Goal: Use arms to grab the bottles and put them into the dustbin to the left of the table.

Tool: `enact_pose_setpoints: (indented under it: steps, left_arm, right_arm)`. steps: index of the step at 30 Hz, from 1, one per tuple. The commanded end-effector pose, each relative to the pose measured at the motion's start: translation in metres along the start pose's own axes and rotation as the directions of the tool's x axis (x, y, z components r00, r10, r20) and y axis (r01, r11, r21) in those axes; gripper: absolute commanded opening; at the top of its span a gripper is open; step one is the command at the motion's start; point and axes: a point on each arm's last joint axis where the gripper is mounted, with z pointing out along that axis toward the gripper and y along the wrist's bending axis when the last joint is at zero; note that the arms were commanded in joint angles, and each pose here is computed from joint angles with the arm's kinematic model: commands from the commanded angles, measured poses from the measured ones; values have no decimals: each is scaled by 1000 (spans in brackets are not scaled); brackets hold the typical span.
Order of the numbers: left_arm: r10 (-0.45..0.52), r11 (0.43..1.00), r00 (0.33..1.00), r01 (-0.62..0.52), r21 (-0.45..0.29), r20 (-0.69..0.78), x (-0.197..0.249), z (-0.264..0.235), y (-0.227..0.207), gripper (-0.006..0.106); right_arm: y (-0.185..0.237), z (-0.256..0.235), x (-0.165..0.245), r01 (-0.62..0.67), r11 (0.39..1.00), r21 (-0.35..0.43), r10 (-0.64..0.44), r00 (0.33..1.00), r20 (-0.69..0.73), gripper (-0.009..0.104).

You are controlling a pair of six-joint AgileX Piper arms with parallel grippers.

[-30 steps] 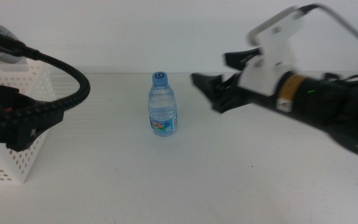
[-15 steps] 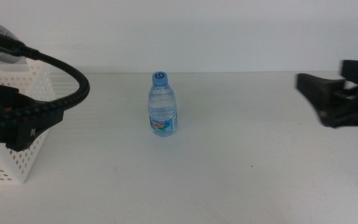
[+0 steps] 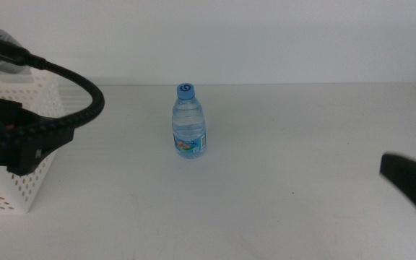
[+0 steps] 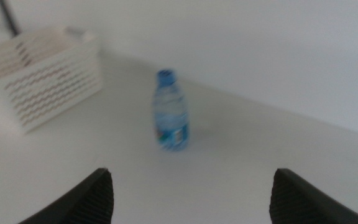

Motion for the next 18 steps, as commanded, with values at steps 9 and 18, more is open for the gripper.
enact_pose_setpoints:
  steps: [9, 18]
  left_arm:
    - [-20, 1000, 995, 22, -10, 93, -13, -8, 0, 76]
    - [-20, 1000, 995, 22, -10, 93, -13, -8, 0, 76]
  right_arm:
    - [7, -3, -14, 114, 993, -42, -109, 990, 92, 65]
    - [6, -3, -14, 131, 991, -33, -128, 988, 91, 65]
